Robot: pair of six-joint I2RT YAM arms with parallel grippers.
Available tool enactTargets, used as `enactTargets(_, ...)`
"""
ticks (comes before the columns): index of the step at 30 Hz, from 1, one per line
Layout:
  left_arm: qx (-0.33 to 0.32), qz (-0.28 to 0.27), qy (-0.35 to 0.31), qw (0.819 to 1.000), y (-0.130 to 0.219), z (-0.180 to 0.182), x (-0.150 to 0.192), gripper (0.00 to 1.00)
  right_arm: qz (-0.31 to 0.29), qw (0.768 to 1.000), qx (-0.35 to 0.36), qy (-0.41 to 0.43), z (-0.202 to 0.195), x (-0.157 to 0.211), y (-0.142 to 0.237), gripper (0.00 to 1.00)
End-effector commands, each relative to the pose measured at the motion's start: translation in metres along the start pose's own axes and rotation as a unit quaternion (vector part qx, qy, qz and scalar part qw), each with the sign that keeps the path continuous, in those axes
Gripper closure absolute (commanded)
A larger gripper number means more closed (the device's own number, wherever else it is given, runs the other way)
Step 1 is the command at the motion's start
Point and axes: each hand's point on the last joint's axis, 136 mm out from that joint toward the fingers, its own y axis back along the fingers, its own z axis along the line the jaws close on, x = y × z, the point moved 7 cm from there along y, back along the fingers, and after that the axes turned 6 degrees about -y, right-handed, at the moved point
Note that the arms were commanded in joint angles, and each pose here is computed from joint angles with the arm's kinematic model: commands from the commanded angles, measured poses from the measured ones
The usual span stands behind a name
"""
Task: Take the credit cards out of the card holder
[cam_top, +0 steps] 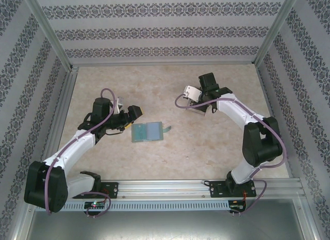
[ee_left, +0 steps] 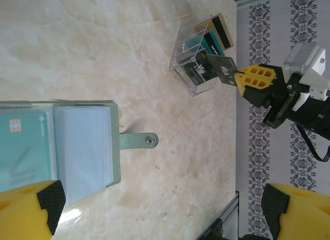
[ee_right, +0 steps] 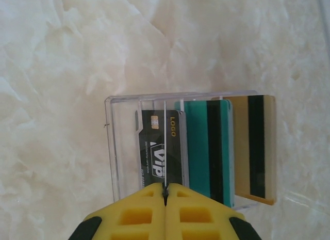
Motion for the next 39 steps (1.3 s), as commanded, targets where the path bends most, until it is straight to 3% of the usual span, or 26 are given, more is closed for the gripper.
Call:
enactTargets(1, 0.001, -0.012, -0.020, 1.000, 0.006, -0.008, -0.007, 0.01, -0.013, 1.000, -0.012, 0.001, -0.002, -0.003, 0.003, 1.00)
enactTargets(39, -0.006, -0.016, -0.009, 1.000, 0.008, 0.001, -0.005, 0.01, 0.057, 0.998, 0.003, -0.010, -0.003, 0.026, -0.051, 1.00)
